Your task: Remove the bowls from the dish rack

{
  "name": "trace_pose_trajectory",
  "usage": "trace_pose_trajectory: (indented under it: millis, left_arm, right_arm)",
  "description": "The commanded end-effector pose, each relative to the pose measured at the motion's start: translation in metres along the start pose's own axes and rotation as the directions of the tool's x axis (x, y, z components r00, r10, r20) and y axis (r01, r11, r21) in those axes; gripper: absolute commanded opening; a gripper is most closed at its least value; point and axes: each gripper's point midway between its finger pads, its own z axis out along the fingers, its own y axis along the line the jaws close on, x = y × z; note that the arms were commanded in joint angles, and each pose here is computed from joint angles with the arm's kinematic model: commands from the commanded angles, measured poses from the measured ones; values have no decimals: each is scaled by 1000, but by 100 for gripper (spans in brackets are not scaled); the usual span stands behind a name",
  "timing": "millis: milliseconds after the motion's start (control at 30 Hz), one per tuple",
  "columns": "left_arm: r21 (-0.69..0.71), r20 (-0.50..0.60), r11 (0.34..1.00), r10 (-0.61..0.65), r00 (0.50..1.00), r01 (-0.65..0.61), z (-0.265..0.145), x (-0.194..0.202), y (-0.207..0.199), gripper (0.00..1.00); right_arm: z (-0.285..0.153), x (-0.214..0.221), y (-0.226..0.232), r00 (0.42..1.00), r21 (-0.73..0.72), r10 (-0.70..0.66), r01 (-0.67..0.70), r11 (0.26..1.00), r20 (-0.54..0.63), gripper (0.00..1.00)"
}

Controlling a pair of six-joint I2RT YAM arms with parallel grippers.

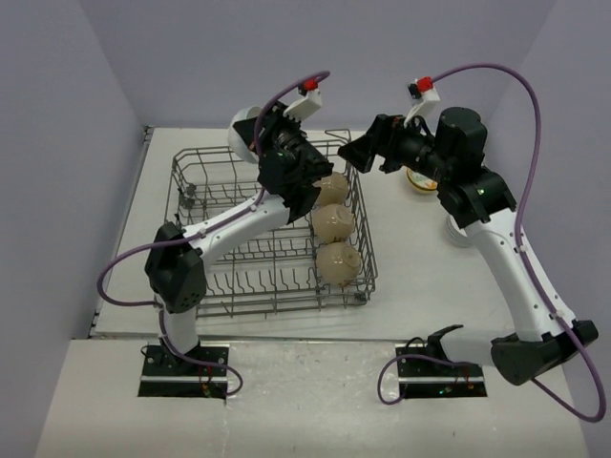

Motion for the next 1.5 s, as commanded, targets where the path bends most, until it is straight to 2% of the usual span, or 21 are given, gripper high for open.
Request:
trace_pose_trajectory:
  millis: [0, 100, 167, 233, 267, 333, 400, 467, 500, 533, 667, 733, 867, 1200, 1267, 1333, 1400, 1467]
  left_arm:
    - [70, -136, 929, -352, 926, 363, -19, 19, 29, 0]
    - [94, -123, 938, -322, 939, 334, -26, 18, 38, 0]
    - [118, -107, 956, -257, 961, 269, -34, 20, 42, 0]
    - [142, -92, 953, -256, 962, 267, -40, 23, 63, 0]
    - [148, -94, 937, -304, 948, 315, -41, 26, 87, 0]
    - [152, -86, 940, -296, 951, 307, -48, 23, 99, 0]
    - [159, -76, 919, -354, 932, 361, -55, 20, 122, 0]
    - [183, -71, 898, -395, 916, 401, -64, 17, 118, 0]
    - [228, -40, 920, -320, 947, 320, -73, 16, 116, 0]
    - [256, -59, 876, -407, 911, 408, -77, 15, 114, 0]
    - [291, -35, 884, -373, 927, 367, -90, 7, 99, 0]
    - [298, -32, 882, -375, 927, 367, -93, 4, 97, 0]
    - [301, -29, 881, -375, 927, 366, -96, 2, 90, 0]
    - [338, -14, 869, -378, 926, 360, -111, -4, 82, 0]
    - [342, -13, 868, -378, 926, 359, -113, -5, 81, 0]
    - [344, -12, 868, -378, 926, 359, -114, -6, 80, 0]
    - [345, -11, 866, -381, 924, 361, -115, -6, 79, 0]
    - [345, -12, 866, -383, 924, 363, -115, -6, 79, 0]
  right_arm:
    - [10, 3, 13, 999, -90, 37, -40, 995, -39, 92]
    - [14, 7, 3, 998, -51, 50, -51, 997, -25, 92]
    - [12, 4, 5, 999, -60, 50, -50, 997, -6, 92]
    - [9, 0, 8, 999, -62, 47, -46, 997, 6, 92]
    - [8, -2, 10, 999, -67, 45, -44, 997, 10, 92]
    - [5, -6, 26, 999, -149, 36, -33, 988, 17, 90]
    - [7, -6, 43, 998, -223, 59, -59, 973, -8, 87]
    - [11, -5, 62, 999, -262, 47, -48, 964, -11, 87]
    - [18, -3, 63, 999, -255, 45, -48, 966, -16, 86]
    - [23, 0, 72, 999, -267, 39, -43, 963, -21, 87]
    - [29, 1, 83, 999, -281, 39, -40, 959, -11, 86]
    - [18, -5, 90, 999, -295, 33, -24, 955, 26, 86]
    - [11, -11, 96, 998, -297, 15, 3, 955, 59, 86]
    - [52, -5, 88, 1000, -225, 0, 4, 974, 16, 82]
    - [59, -5, 89, 1000, -229, -2, 4, 973, 11, 79]
    - [63, 0, 92, 1000, -238, -8, 6, 971, -8, 68]
    - [68, 3, 94, 1000, -234, -12, 8, 972, -15, 65]
    - [72, 11, 97, 999, -244, -18, 11, 970, -29, 56]
